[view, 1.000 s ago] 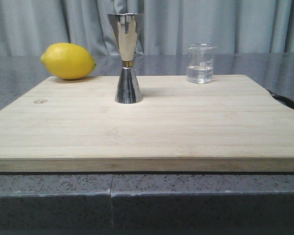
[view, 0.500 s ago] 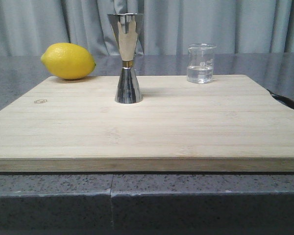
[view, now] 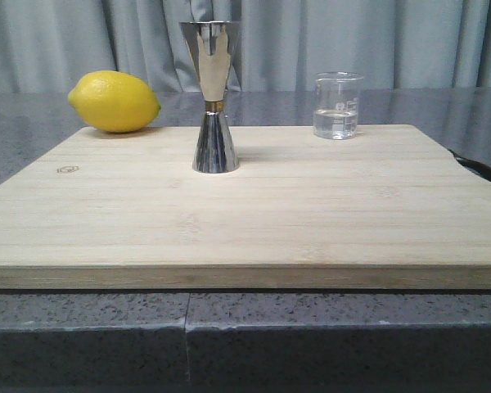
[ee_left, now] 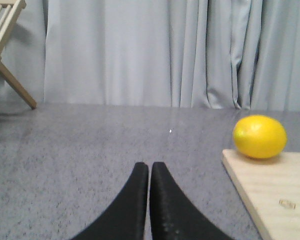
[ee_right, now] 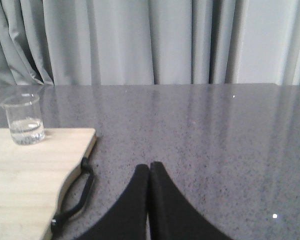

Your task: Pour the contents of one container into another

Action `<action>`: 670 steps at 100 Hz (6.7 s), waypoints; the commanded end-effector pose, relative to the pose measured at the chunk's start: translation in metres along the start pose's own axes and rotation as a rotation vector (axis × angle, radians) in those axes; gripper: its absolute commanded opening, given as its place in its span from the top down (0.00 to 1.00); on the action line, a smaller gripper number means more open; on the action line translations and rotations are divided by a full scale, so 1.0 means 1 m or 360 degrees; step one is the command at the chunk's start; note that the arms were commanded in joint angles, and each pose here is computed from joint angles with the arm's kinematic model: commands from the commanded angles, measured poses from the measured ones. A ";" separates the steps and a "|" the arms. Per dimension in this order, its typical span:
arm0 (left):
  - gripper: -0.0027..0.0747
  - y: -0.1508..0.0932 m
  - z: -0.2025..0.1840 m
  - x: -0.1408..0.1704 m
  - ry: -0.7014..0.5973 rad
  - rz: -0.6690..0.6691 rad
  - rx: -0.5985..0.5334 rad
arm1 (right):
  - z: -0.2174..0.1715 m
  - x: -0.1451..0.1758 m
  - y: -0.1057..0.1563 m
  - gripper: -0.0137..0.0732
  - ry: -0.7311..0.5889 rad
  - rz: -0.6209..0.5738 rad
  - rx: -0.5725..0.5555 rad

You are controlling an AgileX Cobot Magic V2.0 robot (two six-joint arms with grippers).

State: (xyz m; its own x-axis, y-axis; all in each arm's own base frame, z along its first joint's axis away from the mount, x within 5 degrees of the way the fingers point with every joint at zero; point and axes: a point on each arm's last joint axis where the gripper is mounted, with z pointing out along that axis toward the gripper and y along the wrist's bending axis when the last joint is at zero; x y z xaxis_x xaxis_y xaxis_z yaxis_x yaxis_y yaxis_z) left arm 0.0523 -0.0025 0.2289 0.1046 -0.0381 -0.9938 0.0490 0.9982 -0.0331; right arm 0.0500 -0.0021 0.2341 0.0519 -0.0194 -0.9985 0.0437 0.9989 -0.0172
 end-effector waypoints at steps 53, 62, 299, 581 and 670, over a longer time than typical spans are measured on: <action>0.99 -0.006 0.000 -0.126 -0.0164 -0.0028 0.0033 | 0.015 -0.121 -0.005 0.92 0.0010 -0.0147 0.0050; 0.99 -0.006 0.000 -0.126 -0.0164 -0.0028 0.0033 | 0.015 -0.122 -0.005 0.92 0.0005 -0.0140 0.0047; 0.32 -0.038 0.112 -0.134 0.0789 0.0261 0.0718 | 0.014 -0.111 -0.005 0.21 0.0184 -0.0131 0.0048; 0.60 -0.178 0.275 0.003 0.0276 -0.0216 0.2263 | 0.014 -0.112 -0.006 0.21 0.0182 -0.0161 0.0060; 0.60 -0.177 0.265 -0.039 0.0084 -0.0072 0.2354 | 0.014 -0.111 -0.006 0.21 0.0188 -0.0161 0.0060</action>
State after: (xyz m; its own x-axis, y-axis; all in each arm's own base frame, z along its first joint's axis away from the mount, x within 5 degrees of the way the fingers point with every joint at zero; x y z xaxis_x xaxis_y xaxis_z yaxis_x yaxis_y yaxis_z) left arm 0.3170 -0.1884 0.2600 -0.0399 0.1095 -0.9932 0.9933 0.1119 -0.0275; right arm 0.0566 -0.0061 0.3298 -0.1564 -0.0844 -0.9841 0.0688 0.9930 -0.0961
